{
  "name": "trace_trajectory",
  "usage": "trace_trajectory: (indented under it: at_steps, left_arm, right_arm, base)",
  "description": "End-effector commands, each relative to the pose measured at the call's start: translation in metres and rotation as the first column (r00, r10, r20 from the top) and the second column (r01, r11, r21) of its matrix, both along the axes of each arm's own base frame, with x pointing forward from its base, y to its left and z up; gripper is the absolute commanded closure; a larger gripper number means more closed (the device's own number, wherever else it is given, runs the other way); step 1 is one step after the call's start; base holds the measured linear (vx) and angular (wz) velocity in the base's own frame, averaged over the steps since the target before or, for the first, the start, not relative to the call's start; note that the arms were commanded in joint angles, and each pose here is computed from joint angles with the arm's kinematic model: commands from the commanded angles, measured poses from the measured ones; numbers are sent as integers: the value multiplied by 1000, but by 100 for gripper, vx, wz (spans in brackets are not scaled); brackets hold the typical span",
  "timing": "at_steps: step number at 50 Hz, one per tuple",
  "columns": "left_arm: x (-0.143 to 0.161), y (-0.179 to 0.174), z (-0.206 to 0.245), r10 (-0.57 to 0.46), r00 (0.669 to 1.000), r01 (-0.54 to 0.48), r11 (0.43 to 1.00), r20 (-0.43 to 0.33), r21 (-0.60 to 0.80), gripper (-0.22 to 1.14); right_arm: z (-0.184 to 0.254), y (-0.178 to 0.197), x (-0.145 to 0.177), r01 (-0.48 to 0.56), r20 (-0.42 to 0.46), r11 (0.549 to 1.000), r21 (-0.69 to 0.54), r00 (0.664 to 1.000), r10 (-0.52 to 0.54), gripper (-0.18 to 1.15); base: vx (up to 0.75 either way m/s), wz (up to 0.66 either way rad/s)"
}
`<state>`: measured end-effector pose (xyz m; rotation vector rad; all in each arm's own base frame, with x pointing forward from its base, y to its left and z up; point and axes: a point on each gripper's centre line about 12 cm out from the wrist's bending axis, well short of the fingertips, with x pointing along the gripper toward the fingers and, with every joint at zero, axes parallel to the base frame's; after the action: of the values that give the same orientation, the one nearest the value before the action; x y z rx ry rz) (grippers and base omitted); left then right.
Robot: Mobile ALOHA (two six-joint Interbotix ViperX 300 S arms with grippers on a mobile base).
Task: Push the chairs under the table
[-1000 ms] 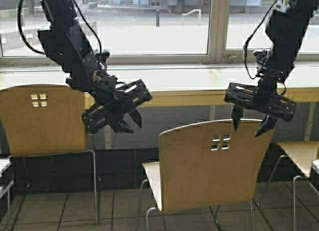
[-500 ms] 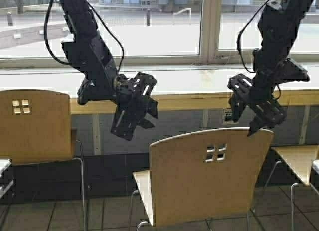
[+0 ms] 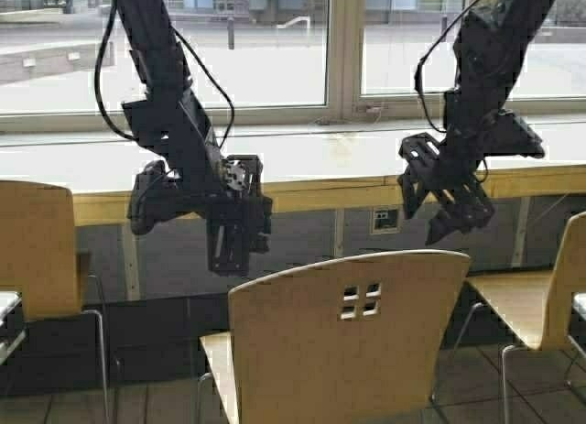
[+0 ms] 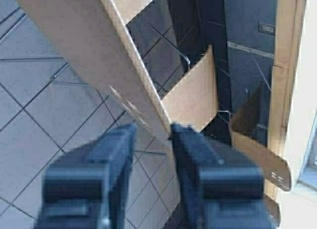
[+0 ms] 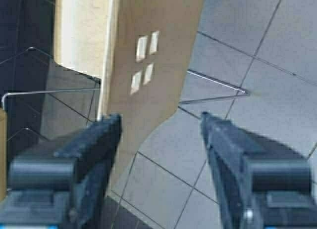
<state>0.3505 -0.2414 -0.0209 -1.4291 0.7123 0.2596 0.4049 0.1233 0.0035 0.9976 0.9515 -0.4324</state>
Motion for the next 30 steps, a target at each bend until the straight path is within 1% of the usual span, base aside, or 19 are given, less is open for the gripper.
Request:
trace_trajectory:
  at_steps: [1,6,11,19,23,30]
  left_arm:
    - [-11,2,3,-42,999,42,999,2,21,16]
    - [-22,2,1,-86,996,88,995,-33,42,5]
    - [-17,-5,2,-100,994,101,994,-38,39,-1]
    - [-6,-20,-6,-80,996,81,997,-39,12,-2]
    - [-3,-27,-14,-55,996,55,998,-64,-8,-2]
    - [0,-41,-23,-31,996,28,999,-87,-38,-2]
  right_arm:
    - [13,2,4,-6,27,1000,15,1000,6,11]
    - [12,3,2,-14,18,1000,20,1000,14,11]
    - [10,4,3,-20,15,1000,16,1000,20,11]
    - [7,8,6,-28,8,999,31,1000,28,11]
    - [4,8,4,-23,-1,999,30,1000,23,11]
    - [-2,6,4,1,-13,999,34,1000,-1,11]
  base:
    - [14,-6]
    - [13,-4]
    - [13,-1]
    - [9,1]
    - [6,3]
    - [5,3]
